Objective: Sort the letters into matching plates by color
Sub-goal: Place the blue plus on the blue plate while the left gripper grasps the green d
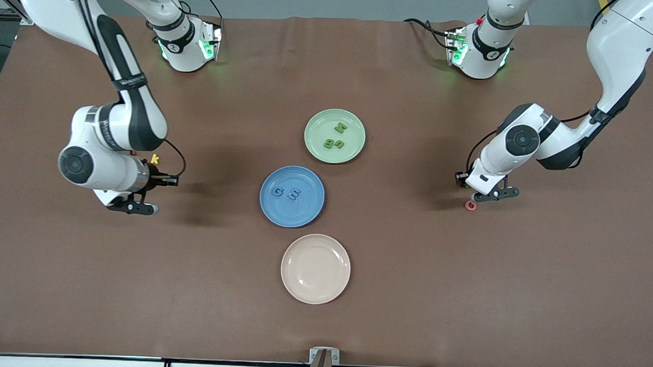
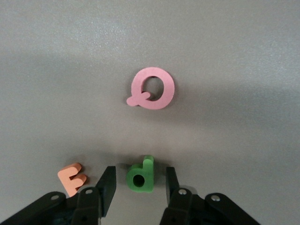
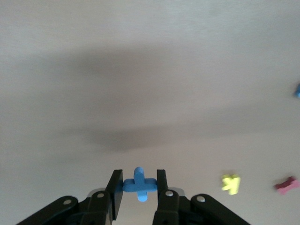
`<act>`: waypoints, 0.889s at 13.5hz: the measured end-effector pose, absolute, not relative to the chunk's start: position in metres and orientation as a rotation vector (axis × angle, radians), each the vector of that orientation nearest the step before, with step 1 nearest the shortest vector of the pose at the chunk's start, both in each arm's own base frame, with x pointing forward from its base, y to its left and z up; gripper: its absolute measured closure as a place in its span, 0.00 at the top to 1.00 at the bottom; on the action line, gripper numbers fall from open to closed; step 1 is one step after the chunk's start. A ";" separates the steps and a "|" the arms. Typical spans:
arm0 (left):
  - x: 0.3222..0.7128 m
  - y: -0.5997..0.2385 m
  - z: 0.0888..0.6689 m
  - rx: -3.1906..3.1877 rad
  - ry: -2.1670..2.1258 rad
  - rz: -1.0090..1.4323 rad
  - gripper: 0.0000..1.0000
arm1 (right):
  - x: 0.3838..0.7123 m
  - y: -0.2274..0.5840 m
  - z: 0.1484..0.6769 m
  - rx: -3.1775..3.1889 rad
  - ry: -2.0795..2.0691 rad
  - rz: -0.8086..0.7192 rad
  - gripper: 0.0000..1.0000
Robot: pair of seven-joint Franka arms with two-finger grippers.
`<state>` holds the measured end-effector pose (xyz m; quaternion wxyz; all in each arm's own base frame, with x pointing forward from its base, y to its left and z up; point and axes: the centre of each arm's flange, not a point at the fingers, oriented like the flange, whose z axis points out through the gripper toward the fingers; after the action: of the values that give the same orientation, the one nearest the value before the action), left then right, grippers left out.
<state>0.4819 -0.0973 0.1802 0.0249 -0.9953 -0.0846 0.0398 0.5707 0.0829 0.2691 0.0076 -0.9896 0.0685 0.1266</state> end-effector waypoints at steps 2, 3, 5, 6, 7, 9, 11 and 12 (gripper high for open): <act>0.482 -0.098 0.179 -3.077 -0.290 0.126 0.49 | 0.569 0.128 0.277 -3.104 0.295 0.371 0.33; 0.481 -0.098 0.179 -3.076 -0.302 0.128 0.48 | 0.567 0.151 0.281 -3.102 0.332 0.359 0.33; 0.481 -0.099 0.178 -3.078 -0.307 0.132 0.48 | 0.560 0.200 0.284 -3.059 0.397 0.361 0.33; 0.481 -0.099 0.178 -3.079 -0.307 0.133 0.47 | 0.557 0.222 0.283 -3.043 0.427 0.363 0.33; 0.481 -0.099 0.178 -3.078 -0.304 0.132 0.47 | 0.554 0.243 0.282 -3.037 0.468 0.362 0.33; 0.481 -0.099 0.177 -3.075 -0.286 0.121 0.45 | 0.550 0.282 0.277 -3.033 0.562 0.347 0.33; 0.481 -0.099 0.177 -3.076 -0.283 0.120 0.43 | 0.549 0.317 0.271 -3.014 0.636 0.339 0.33; 0.481 -0.099 0.177 -3.076 -0.283 0.119 0.43 | 0.550 0.333 0.268 -2.988 0.670 0.349 0.33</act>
<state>0.4805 -0.0992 0.1770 0.0250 -0.9947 -0.0916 0.0385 0.5499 0.3325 0.2679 0.0300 -0.9691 0.2174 0.1130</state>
